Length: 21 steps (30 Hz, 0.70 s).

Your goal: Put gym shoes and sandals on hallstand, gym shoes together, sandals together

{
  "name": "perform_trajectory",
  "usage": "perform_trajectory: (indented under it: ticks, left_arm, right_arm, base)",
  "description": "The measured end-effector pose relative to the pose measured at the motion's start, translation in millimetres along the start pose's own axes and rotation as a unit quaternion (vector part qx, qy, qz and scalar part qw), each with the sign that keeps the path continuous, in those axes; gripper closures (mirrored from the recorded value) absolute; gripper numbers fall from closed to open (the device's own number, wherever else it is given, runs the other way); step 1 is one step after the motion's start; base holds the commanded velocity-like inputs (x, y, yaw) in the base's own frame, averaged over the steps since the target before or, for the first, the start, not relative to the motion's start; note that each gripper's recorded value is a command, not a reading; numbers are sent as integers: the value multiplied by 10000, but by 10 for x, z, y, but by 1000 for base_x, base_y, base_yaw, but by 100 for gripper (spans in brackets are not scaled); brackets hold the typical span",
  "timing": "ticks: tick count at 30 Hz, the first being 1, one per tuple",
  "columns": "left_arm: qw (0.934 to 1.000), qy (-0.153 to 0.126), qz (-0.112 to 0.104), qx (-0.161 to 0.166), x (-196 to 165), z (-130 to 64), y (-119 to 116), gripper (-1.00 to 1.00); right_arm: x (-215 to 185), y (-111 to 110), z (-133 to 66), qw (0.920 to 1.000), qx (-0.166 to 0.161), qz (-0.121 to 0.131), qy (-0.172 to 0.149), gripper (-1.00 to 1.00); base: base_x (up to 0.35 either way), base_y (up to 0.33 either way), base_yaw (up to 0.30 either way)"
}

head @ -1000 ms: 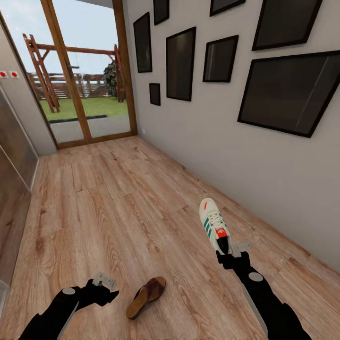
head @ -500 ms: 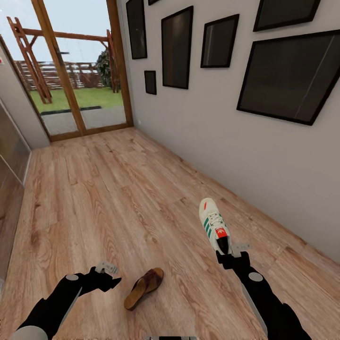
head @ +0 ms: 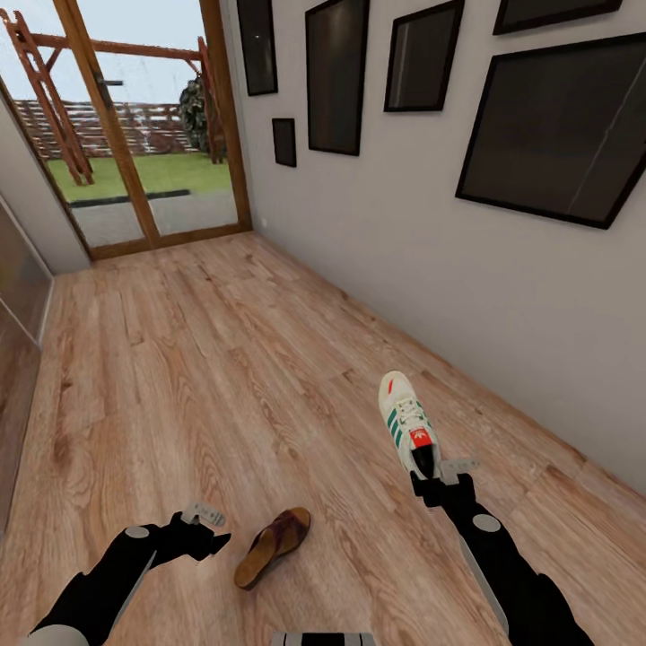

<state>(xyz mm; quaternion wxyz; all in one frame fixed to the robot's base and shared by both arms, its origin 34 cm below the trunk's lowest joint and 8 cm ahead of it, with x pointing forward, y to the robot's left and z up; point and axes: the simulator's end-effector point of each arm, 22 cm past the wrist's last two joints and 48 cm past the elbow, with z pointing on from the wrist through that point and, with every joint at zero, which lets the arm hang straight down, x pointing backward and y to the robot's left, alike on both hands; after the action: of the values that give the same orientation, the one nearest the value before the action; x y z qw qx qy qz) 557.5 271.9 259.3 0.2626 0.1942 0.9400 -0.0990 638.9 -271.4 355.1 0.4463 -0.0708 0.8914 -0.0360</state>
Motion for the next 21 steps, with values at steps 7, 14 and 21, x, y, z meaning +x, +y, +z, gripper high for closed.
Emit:
perform_trajectory:
  ticks: [7,14,21]
  left_arm:
    - [10000,10,5,20,10,14,-23,-100]
    - [10000,0,0,43,0,22,-48,-100]
    - [10000,-20,9,54,-3,25,-62,-100]
  right_arm:
    - [4,3,4,10000,-3,-1,2,100]
    - [4,2,5,10000,-2,-1,3,100]
    - [6,6,5,10000,-5,-3,7,100]
  base:
    - [145,0,0]
    - [11,0,0]
    - [0,0,0]
